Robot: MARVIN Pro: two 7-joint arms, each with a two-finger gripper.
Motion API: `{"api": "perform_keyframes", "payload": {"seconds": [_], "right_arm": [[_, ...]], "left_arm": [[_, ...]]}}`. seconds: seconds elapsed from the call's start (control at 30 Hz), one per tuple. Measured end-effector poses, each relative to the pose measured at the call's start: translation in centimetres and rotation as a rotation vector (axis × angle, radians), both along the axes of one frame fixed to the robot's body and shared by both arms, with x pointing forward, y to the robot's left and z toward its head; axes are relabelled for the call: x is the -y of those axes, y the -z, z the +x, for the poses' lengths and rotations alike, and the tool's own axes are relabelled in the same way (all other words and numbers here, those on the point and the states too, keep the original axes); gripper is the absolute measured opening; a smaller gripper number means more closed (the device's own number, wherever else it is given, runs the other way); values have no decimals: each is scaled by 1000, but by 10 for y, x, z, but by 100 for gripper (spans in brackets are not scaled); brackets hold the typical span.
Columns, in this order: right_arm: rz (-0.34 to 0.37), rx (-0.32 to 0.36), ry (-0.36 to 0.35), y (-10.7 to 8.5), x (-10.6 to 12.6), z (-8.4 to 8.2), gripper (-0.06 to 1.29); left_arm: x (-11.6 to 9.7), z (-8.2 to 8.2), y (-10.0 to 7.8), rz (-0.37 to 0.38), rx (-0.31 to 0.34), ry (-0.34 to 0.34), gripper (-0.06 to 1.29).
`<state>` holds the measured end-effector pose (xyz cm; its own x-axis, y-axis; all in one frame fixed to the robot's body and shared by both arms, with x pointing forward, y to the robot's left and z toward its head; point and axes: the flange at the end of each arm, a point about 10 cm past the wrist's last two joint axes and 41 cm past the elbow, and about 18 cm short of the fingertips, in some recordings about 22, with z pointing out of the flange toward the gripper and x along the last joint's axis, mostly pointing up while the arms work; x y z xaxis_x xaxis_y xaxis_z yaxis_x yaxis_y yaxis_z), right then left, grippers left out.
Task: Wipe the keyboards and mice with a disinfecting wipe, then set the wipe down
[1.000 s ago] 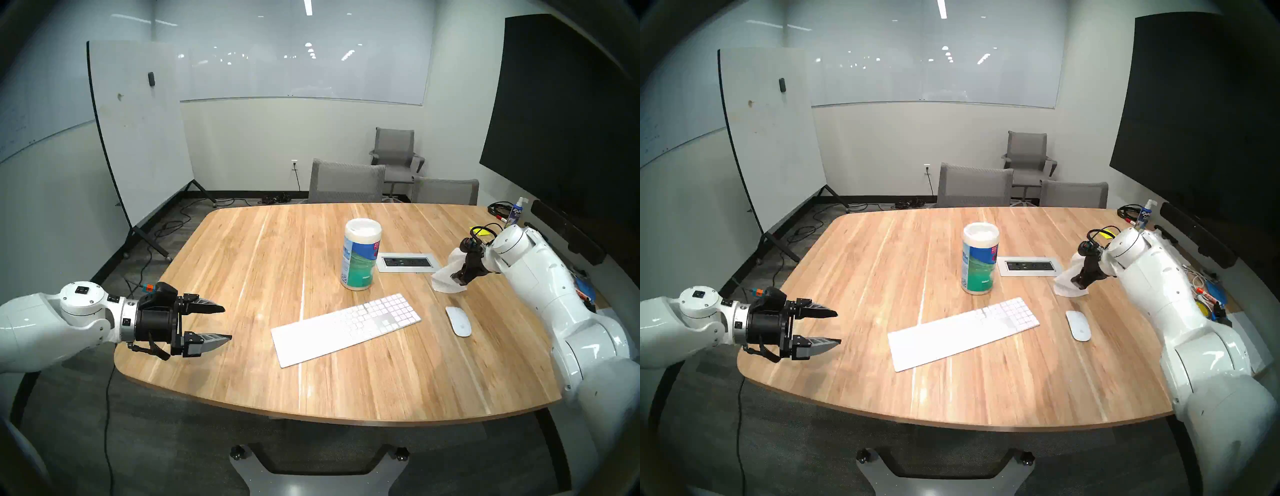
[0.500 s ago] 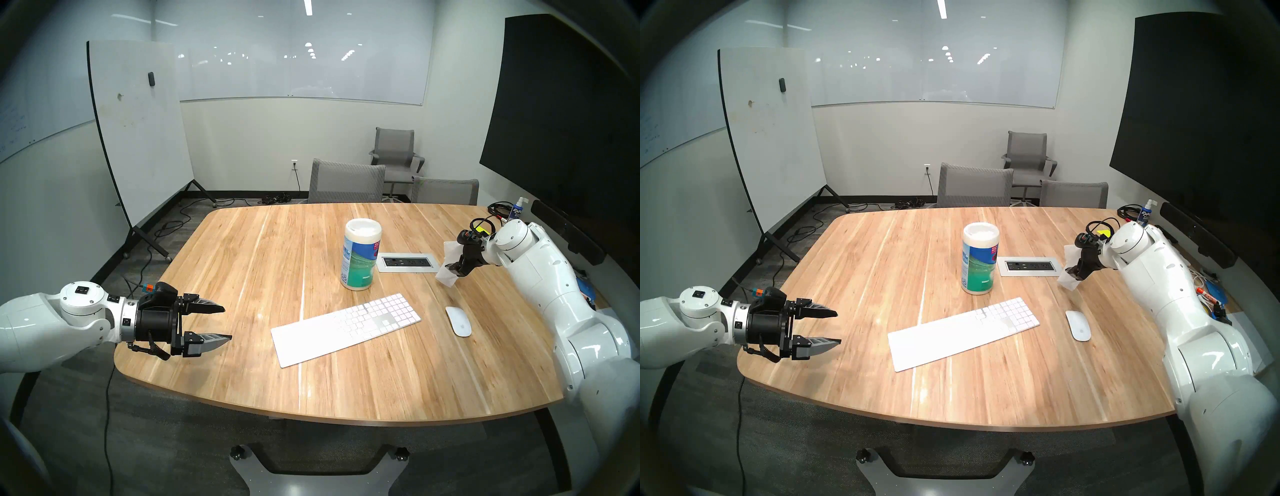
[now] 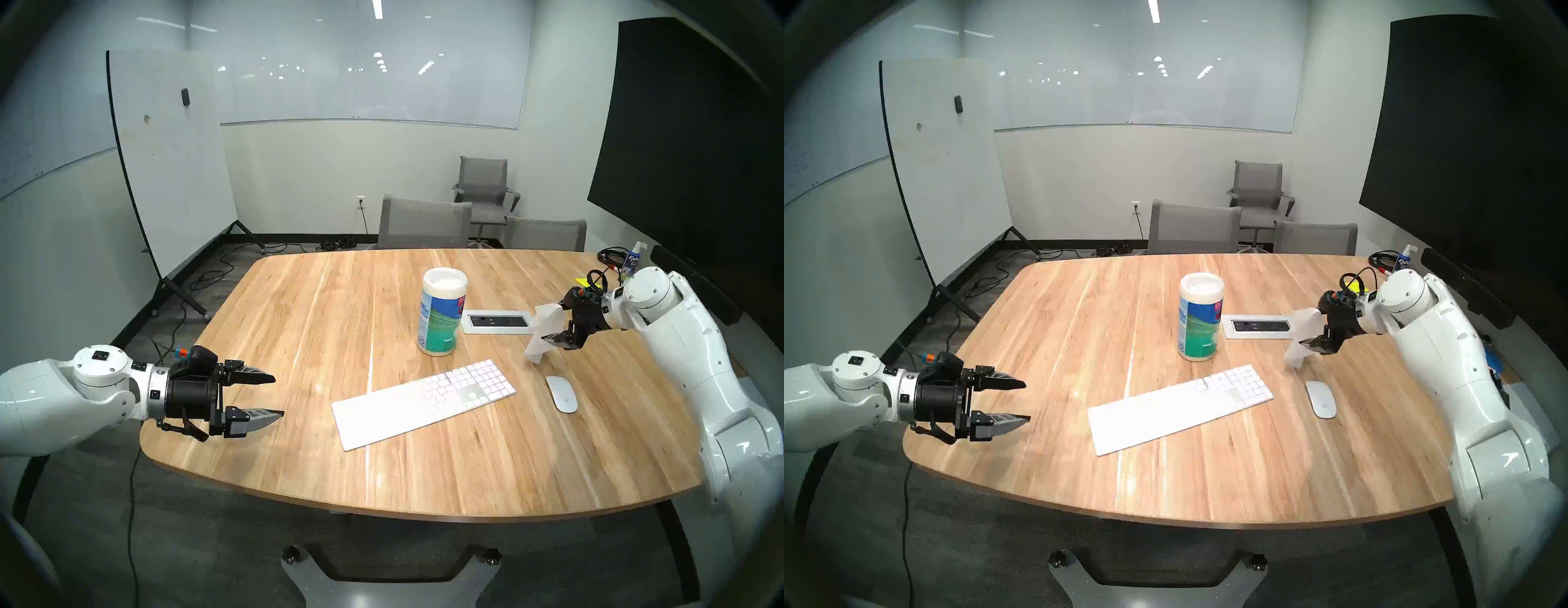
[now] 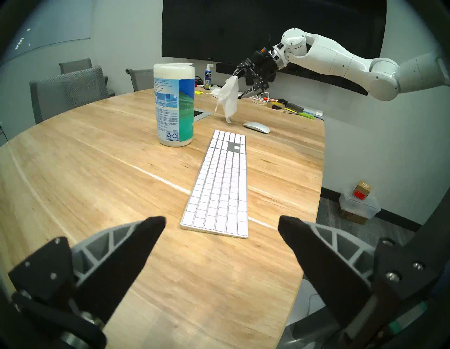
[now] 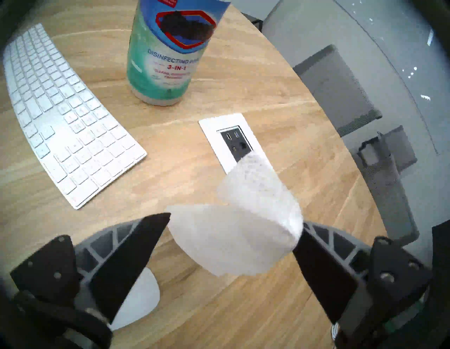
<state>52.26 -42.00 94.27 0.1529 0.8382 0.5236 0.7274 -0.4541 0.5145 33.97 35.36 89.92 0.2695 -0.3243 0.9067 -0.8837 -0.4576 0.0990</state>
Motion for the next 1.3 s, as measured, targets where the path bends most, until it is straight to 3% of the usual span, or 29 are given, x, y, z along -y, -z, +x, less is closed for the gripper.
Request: {"api": "perform_keyframes", "payload": {"seconds": [0.2, 0.4, 0.47, 0.5, 0.53, 0.57, 0.6, 0.73, 0.77, 0.8, 0.83, 0.87, 1.3], "right_arm": [[53, 33, 95, 3, 5, -4, 122], [121, 17, 134, 12, -4, -5, 122], [134, 12, 137, 13, -7, -5, 114], [143, 8, 140, 15, -9, -6, 98], [150, 5, 142, 16, -10, -6, 63], [159, 2, 143, 16, -12, -6, 11], [163, 1, 144, 16, -13, -6, -3], [183, -2, 154, 15, -16, -6, -3], [188, -2, 156, 14, -16, -6, 7], [192, -2, 158, 14, -16, -6, 69], [196, -2, 161, 13, -16, -6, 109], [201, -1, 165, 12, -16, -6, 122], [277, 54, 186, -7, -22, 0, 123]], "left_arm": [[0, 0, 0, 0, 0, 0, 127], [0, 0, 0, 0, 0, 0, 127], [0, 0, 0, 0, 0, 0, 127], [0, 0, 0, 0, 0, 0, 127], [0, 0, 0, 0, 0, 0, 127], [0, 0, 0, 0, 0, 0, 127], [0, 0, 0, 0, 0, 0, 127], [0, 0, 0, 0, 0, 0, 127], [0, 0, 0, 0, 0, 0, 127], [0, 0, 0, 0, 0, 0, 127], [0, 0, 0, 0, 0, 0, 127], [0, 0, 0, 0, 0, 0, 127], [0, 0, 0, 0, 0, 0, 127]]}}
